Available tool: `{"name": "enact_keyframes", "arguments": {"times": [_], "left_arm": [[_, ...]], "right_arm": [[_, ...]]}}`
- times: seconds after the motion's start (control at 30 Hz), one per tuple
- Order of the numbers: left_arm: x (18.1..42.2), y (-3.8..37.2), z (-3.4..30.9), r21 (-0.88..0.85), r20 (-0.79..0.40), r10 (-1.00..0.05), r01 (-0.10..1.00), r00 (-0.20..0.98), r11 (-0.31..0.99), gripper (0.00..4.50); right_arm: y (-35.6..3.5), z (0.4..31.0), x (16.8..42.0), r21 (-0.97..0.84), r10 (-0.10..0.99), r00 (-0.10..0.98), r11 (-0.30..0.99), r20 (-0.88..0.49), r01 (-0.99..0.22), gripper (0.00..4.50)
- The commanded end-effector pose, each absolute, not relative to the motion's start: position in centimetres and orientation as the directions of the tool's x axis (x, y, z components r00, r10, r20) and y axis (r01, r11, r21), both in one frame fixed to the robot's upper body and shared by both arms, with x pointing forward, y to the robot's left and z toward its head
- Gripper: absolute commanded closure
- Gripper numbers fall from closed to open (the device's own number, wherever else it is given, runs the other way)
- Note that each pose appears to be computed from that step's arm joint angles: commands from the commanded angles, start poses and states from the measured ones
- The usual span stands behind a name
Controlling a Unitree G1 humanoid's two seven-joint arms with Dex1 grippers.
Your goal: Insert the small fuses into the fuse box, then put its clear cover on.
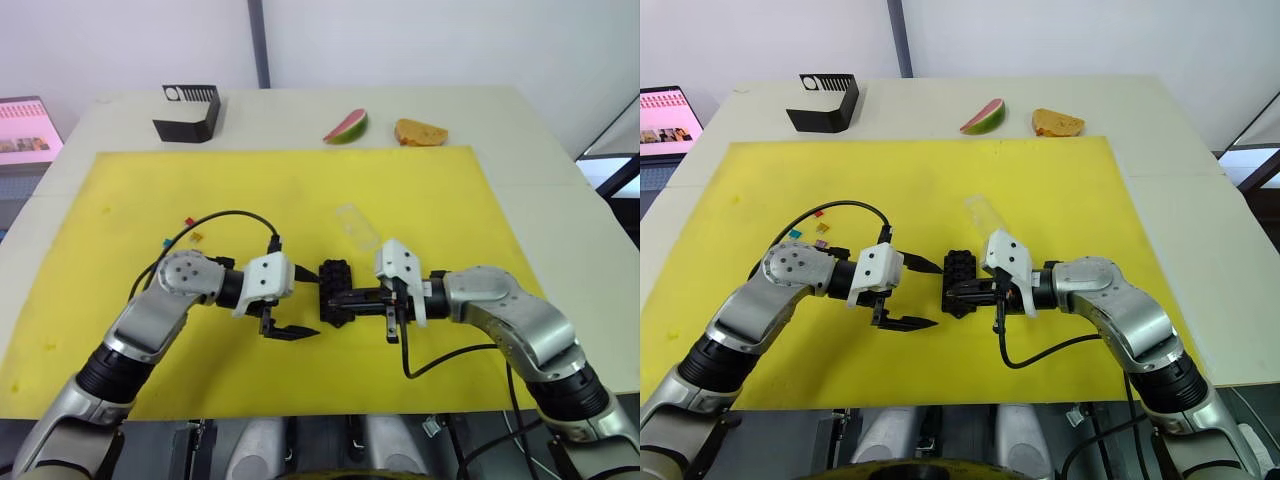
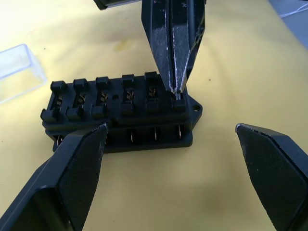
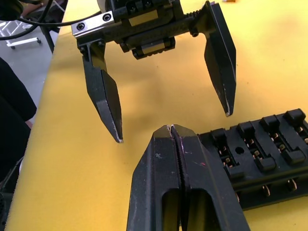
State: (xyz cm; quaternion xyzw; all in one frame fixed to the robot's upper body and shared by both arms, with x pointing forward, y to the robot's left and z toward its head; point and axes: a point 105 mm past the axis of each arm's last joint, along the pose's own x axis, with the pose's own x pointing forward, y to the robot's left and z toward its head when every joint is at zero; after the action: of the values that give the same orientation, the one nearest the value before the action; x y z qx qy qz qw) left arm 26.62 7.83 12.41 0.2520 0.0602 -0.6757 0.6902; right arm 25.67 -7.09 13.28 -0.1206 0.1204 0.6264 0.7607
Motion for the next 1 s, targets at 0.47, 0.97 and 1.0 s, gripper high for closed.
{"name": "enact_keyframes", "arguments": {"times": [0.47,0.97,1.0], "left_arm": [[27.2,7.6,13.5,0.336,-0.428,-0.9,0.939,0.078,-0.078,0.0],[27.5,7.2,13.5,0.337,-0.413,-0.908,0.938,0.075,-0.076,0.0],[27.5,7.2,13.5,0.336,-0.412,-0.908,0.939,0.074,-0.076,0.0]], "right_arm": [[-6.8,11.8,25.2,-0.089,0.911,0.177,0.155,-0.372,-0.984,4.46],[-7.2,16.1,25.3,-0.124,0.947,0.185,0.156,-0.264,-0.98,4.46],[-7.3,15.9,25.5,-0.12,0.944,0.193,0.166,-0.268,-0.979,4.46]]}}
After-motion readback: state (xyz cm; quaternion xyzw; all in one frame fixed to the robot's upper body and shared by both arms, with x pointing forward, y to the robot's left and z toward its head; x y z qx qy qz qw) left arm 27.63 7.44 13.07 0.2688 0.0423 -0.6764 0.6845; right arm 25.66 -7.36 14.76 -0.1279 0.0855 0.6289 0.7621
